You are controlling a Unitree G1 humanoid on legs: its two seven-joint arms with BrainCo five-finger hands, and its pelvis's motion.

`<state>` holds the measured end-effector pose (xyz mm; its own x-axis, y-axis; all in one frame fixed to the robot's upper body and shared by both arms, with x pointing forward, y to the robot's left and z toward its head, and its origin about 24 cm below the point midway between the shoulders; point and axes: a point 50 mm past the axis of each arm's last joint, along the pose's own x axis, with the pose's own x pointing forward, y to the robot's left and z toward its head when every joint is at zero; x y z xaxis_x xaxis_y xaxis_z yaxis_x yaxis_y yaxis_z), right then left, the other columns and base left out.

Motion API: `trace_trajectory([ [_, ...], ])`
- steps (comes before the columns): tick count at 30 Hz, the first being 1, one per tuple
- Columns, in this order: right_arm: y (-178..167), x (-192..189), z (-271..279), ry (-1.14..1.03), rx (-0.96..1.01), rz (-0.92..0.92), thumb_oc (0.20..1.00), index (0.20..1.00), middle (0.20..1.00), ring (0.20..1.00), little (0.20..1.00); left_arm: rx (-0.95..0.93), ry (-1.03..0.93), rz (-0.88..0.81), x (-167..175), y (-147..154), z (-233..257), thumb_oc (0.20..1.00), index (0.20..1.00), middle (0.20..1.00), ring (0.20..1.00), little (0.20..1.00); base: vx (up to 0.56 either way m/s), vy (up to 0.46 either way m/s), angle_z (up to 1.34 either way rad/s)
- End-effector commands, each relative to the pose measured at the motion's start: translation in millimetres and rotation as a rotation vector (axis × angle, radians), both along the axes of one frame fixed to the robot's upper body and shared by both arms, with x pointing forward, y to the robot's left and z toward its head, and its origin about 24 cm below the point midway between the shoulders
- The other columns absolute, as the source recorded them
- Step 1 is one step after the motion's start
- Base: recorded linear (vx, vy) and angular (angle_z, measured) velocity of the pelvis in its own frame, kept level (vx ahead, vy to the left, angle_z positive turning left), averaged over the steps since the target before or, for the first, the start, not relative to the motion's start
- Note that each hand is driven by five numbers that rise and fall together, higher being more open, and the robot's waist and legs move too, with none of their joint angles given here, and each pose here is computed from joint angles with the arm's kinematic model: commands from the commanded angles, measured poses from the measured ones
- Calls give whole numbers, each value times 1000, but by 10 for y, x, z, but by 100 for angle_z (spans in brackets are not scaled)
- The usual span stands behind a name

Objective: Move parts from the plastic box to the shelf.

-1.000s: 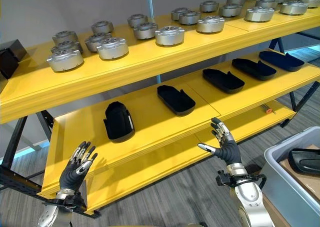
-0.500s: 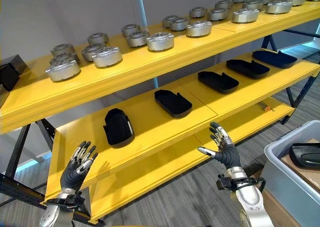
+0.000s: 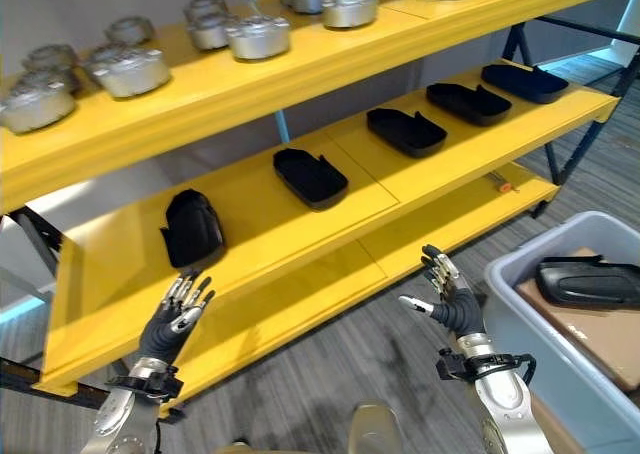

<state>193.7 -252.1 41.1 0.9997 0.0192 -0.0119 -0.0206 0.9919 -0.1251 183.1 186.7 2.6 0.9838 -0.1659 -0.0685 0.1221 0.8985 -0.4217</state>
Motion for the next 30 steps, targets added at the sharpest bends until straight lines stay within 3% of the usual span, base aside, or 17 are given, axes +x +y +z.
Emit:
trace_trajectory([
  [1,-19,81,361,-192,-30,4,1000,1000,1000,1000,1000,-22,-114,7,66,43,189,1000,1000,1000,1000,1000,37,-181,-2],
  [13,103,183,305,-195,-3,42,1000,1000,1000,1000,1000,20,-102,87,-59,162,159,1000,1000,1000,1000,1000,69,-99,-31],
  [16,130,178,283,-199,33,36,1000,1000,1000,1000,1000,7,-106,75,-44,126,157,1000,1000,1000,1000,1000,82,68,-168],
  [30,419,263,111,-125,118,95,1000,1000,1000,1000,1000,64,-153,124,33,192,262,1000,1000,1000,1000,1000,149,144,-37],
])
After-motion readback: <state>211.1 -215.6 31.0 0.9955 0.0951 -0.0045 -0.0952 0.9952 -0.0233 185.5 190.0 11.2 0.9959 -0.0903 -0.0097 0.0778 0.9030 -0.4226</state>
